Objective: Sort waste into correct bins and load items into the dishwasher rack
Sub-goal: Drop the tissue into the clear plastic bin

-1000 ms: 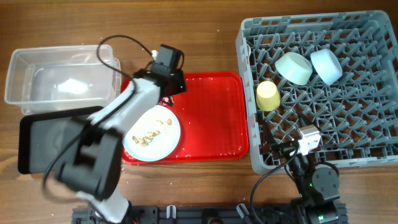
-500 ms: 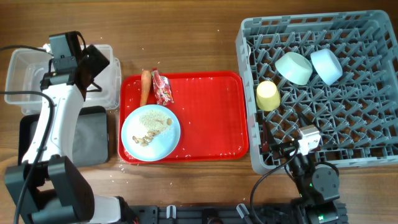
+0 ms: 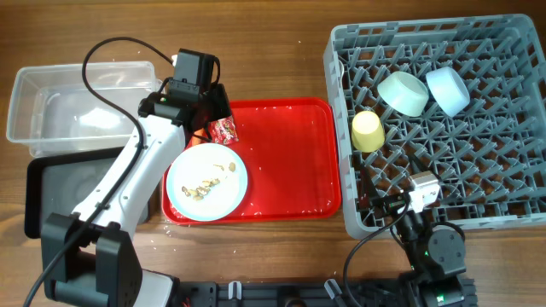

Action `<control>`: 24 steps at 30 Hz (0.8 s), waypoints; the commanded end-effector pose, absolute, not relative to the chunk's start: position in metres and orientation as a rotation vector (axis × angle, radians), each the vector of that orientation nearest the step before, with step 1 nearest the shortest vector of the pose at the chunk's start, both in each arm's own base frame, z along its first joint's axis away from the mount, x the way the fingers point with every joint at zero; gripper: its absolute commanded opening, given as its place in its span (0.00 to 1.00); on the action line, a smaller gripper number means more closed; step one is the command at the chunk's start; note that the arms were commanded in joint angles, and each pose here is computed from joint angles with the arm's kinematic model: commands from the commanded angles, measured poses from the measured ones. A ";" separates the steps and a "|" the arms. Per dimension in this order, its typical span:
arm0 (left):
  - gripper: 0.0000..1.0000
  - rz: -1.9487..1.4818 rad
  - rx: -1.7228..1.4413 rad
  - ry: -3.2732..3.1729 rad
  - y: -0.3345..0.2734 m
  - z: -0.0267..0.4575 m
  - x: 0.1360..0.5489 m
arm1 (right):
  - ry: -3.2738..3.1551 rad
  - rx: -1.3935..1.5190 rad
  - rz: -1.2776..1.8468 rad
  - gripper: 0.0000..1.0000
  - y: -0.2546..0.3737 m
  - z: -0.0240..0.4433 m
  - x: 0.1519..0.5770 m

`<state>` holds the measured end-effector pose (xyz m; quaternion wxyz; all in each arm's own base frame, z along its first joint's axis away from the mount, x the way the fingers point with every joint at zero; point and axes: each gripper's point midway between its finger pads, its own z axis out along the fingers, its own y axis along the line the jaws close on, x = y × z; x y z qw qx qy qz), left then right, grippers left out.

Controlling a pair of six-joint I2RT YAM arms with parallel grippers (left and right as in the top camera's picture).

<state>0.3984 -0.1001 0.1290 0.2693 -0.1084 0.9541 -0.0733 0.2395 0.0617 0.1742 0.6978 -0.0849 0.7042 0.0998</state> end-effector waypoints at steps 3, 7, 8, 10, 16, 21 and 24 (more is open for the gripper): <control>0.04 -0.186 -0.328 2.450 -0.083 0.177 0.396 | 1.559 -0.170 0.222 1.00 0.059 0.176 0.240; 0.04 -0.171 -0.507 2.332 -0.030 0.209 0.398 | 1.559 -0.170 0.223 1.00 0.059 0.176 0.240; 0.04 -0.154 -0.554 2.308 -0.013 0.213 0.398 | 1.559 -0.170 0.222 1.00 0.059 0.176 0.240; 0.04 -0.090 -0.703 2.256 0.040 0.214 0.397 | 1.559 -0.170 0.223 1.00 0.059 0.176 0.240; 1.00 -0.020 -0.897 2.413 0.097 0.128 0.413 | 1.559 -0.170 0.223 1.00 0.059 0.176 0.240; 1.00 0.040 -0.879 2.354 0.103 0.165 0.417 | 1.559 -0.170 0.223 1.00 0.059 0.176 0.240; 1.00 0.041 -0.882 2.353 0.104 0.168 0.414 | 1.559 -0.170 0.223 1.00 0.059 0.176 0.240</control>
